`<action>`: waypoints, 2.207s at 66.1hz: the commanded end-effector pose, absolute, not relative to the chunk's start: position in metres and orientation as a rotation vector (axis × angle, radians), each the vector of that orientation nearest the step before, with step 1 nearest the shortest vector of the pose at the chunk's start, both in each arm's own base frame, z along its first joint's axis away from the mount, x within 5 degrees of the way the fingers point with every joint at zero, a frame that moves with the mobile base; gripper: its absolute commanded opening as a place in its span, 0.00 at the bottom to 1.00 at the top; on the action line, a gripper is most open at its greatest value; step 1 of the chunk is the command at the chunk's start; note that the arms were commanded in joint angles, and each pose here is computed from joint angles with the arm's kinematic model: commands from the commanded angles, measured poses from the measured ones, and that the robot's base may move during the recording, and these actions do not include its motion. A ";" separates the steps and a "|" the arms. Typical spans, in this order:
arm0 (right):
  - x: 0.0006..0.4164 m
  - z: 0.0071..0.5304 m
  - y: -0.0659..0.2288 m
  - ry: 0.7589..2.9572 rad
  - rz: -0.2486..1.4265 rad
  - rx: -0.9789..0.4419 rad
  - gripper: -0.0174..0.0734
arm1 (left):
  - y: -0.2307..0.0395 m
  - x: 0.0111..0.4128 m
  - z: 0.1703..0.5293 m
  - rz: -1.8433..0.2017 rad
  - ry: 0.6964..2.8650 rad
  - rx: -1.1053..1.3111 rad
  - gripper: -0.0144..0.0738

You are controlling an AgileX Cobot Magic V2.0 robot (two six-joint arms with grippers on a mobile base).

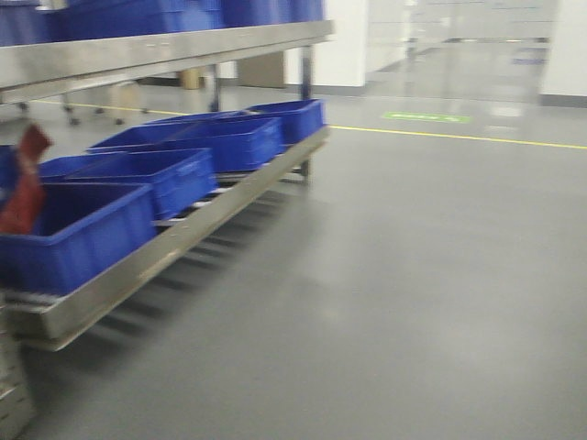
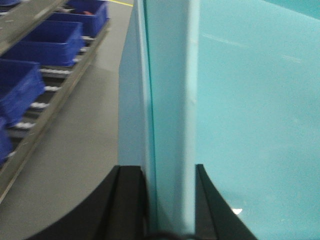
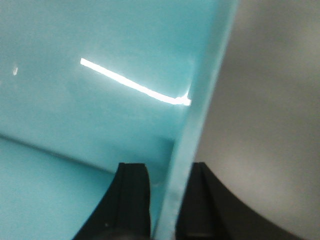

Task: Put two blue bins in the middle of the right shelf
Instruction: 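Drive the base away from the shelf carrying the teal bin, then turn the base across the room toward another blue-bin shelf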

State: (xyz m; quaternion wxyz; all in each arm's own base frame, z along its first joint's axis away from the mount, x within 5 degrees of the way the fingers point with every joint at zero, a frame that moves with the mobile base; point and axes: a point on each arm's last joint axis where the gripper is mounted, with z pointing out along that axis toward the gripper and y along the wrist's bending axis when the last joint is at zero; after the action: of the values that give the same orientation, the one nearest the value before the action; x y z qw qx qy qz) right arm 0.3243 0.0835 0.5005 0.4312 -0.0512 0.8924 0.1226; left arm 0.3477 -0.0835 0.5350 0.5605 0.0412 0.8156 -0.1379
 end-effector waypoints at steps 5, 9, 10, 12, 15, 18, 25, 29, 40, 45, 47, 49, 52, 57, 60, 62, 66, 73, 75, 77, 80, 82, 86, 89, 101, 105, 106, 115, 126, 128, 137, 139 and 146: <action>0.319 0.517 0.085 2.113 0.328 -0.171 0.01 | -0.087 0.339 0.556 -0.420 1.780 0.080 0.04; 0.319 0.517 0.085 2.113 0.328 -0.171 0.01 | -0.087 0.339 0.556 -0.420 1.780 0.080 0.04; 0.319 0.517 0.085 2.113 0.328 -0.171 0.01 | -0.087 0.339 0.556 -0.420 1.780 0.080 0.04; 0.319 0.517 0.085 2.113 0.328 -0.171 0.01 | -0.087 0.339 0.556 -0.420 1.780 0.080 0.04; 0.319 0.517 0.085 2.113 0.328 -0.171 0.01 | -0.087 0.339 0.556 -0.420 1.780 0.080 0.04; 0.319 0.517 0.085 2.113 0.328 -0.171 0.01 | -0.087 0.339 0.556 -0.420 1.780 0.080 0.04; 0.319 0.517 0.085 2.113 0.328 -0.171 0.01 | -0.087 0.339 0.556 -0.420 1.780 0.080 0.04; 0.319 0.517 0.085 2.113 0.328 -0.171 0.01 | -0.087 0.339 0.556 -0.420 1.780 0.080 0.04; 0.319 0.517 0.085 2.113 0.328 -0.171 0.01 | -0.087 0.339 0.556 -0.420 1.780 0.080 0.04; 0.319 0.517 0.085 2.113 0.328 -0.171 0.01 | -0.087 0.339 0.556 -0.420 1.780 0.080 0.04; 0.319 0.517 0.085 2.113 0.328 -0.171 0.01 | -0.087 0.339 0.556 -0.420 1.780 0.080 0.04; 0.319 0.517 0.085 2.113 0.328 -0.171 0.01 | -0.087 0.339 0.556 -0.420 1.780 0.080 0.04; 0.319 0.517 0.085 2.113 0.328 -0.171 0.01 | -0.087 0.339 0.556 -0.420 1.780 0.080 0.04; 0.319 0.517 0.085 2.113 0.328 -0.171 0.01 | -0.087 0.339 0.556 -0.420 1.780 0.080 0.04; 0.319 0.517 0.085 2.113 0.328 -0.171 0.01 | -0.087 0.339 0.556 -0.420 1.780 0.080 0.04; 0.319 0.517 0.085 2.113 0.328 -0.171 0.01 | -0.087 0.339 0.556 -0.420 1.780 0.080 0.04; 0.319 0.517 0.085 2.113 0.328 -0.171 0.01 | -0.087 0.339 0.556 -0.420 1.780 0.080 0.04; 0.319 0.517 0.085 2.113 0.328 -0.171 0.01 | -0.087 0.339 0.556 -0.420 1.780 0.080 0.04; 0.319 0.517 0.085 2.113 0.328 -0.171 0.01 | -0.087 0.339 0.556 -0.420 1.780 0.080 0.04; 0.319 0.517 0.085 2.113 0.328 -0.171 0.01 | -0.087 0.339 0.556 -0.420 1.780 0.080 0.04; 0.319 0.517 0.085 2.113 0.328 -0.171 0.01 | -0.087 0.339 0.556 -0.420 1.780 0.080 0.04; 0.319 0.517 0.085 2.113 0.328 -0.171 0.01 | -0.087 0.339 0.556 -0.420 1.780 0.080 0.04; 0.319 0.517 0.085 2.111 0.329 -0.170 0.01 | -0.087 0.339 0.556 -0.420 1.780 0.080 0.04; 0.319 0.517 0.085 2.111 0.329 -0.170 0.01 | -0.087 0.339 0.556 -0.420 1.780 0.080 0.04; 0.319 0.517 0.085 2.111 0.329 -0.170 0.01 | -0.087 0.339 0.556 -0.420 1.780 0.080 0.04; 0.319 0.517 0.085 2.111 0.329 -0.170 0.01 | -0.087 0.339 0.556 -0.420 1.780 0.080 0.04; 0.319 0.517 0.085 2.111 0.329 -0.170 0.01 | -0.087 0.339 0.556 -0.420 1.780 0.080 0.04; 0.319 0.517 0.085 2.111 0.329 -0.170 0.01 | -0.087 0.339 0.556 -0.420 1.780 0.080 0.04; 0.319 0.517 0.085 2.111 0.329 -0.170 0.01 | -0.087 0.339 0.556 -0.420 1.780 0.080 0.04; 0.319 0.517 0.085 2.110 0.329 -0.170 0.01 | -0.087 0.339 0.556 -0.420 1.780 0.080 0.04; 0.319 0.517 0.085 2.110 0.329 -0.170 0.01 | -0.087 0.339 0.556 -0.420 1.780 0.080 0.04; 0.319 0.517 0.085 2.110 0.329 -0.170 0.01 | -0.087 0.339 0.556 -0.420 1.780 0.080 0.04; 0.319 0.517 0.085 2.110 0.329 -0.170 0.01 | -0.087 0.339 0.556 -0.420 1.780 0.080 0.04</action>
State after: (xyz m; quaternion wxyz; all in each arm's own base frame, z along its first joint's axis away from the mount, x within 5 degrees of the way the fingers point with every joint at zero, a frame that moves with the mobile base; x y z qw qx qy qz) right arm 0.3244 0.0829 0.5005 0.4311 -0.0496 0.8926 0.1226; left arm 0.3477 -0.0835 0.5351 0.5615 0.0427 0.8149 -0.1369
